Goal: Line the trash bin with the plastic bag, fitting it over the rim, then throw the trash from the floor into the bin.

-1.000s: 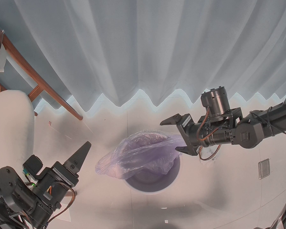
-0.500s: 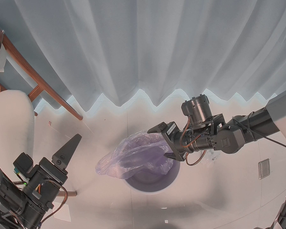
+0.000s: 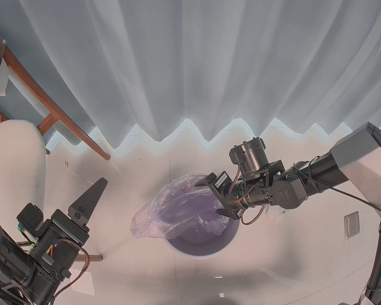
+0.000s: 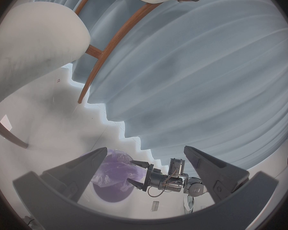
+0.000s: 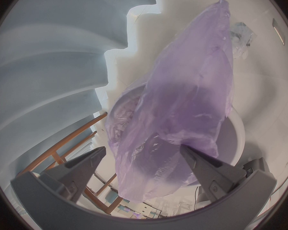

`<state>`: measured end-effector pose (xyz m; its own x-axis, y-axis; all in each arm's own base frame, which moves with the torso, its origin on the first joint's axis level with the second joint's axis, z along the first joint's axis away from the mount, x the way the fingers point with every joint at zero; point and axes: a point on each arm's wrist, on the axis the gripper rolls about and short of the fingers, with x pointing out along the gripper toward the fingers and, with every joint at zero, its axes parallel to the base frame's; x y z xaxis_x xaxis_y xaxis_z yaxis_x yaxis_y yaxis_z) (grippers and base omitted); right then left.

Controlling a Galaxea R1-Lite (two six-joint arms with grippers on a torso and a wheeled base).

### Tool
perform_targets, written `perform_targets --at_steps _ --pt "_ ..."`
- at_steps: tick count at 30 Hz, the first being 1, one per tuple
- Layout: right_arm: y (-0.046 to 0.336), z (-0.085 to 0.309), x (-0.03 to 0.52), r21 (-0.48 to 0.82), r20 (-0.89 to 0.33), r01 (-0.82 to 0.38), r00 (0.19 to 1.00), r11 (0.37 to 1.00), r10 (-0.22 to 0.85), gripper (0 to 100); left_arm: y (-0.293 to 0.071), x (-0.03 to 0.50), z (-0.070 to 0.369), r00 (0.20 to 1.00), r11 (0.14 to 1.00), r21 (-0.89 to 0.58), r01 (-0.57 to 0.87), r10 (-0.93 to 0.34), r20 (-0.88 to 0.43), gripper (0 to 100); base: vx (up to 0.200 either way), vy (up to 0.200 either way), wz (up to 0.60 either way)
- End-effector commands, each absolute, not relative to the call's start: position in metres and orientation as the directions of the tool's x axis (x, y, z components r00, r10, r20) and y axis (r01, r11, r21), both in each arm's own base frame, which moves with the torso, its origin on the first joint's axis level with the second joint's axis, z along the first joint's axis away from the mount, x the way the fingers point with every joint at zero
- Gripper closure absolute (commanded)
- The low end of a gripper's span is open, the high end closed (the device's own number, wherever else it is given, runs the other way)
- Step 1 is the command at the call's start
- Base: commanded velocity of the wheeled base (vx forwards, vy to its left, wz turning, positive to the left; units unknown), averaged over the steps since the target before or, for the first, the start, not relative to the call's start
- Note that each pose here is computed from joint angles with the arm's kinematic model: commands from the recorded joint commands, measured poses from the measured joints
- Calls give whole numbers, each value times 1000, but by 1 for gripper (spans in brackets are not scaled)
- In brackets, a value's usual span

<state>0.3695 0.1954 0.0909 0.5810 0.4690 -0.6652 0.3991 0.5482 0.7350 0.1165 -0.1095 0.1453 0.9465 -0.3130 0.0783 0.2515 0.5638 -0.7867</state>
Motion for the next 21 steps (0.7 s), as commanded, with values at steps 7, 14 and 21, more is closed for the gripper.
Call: perform_targets --at_steps 7,14,21 --pt "195 110 355 722 -679 403 567 562 467 100 -108 115 141 948 577 -781 239 -314 58 0 0 0 0" --pt "185 121 334 695 -708 428 548 577 446 100 -108 115 141 948 578 -781 238 -314 56 0 0 0 0" --pt "180 111 292 637 -764 442 475 632 438 100 -110 112 142 939 565 -784 256 -338 63 0 0 0 0"
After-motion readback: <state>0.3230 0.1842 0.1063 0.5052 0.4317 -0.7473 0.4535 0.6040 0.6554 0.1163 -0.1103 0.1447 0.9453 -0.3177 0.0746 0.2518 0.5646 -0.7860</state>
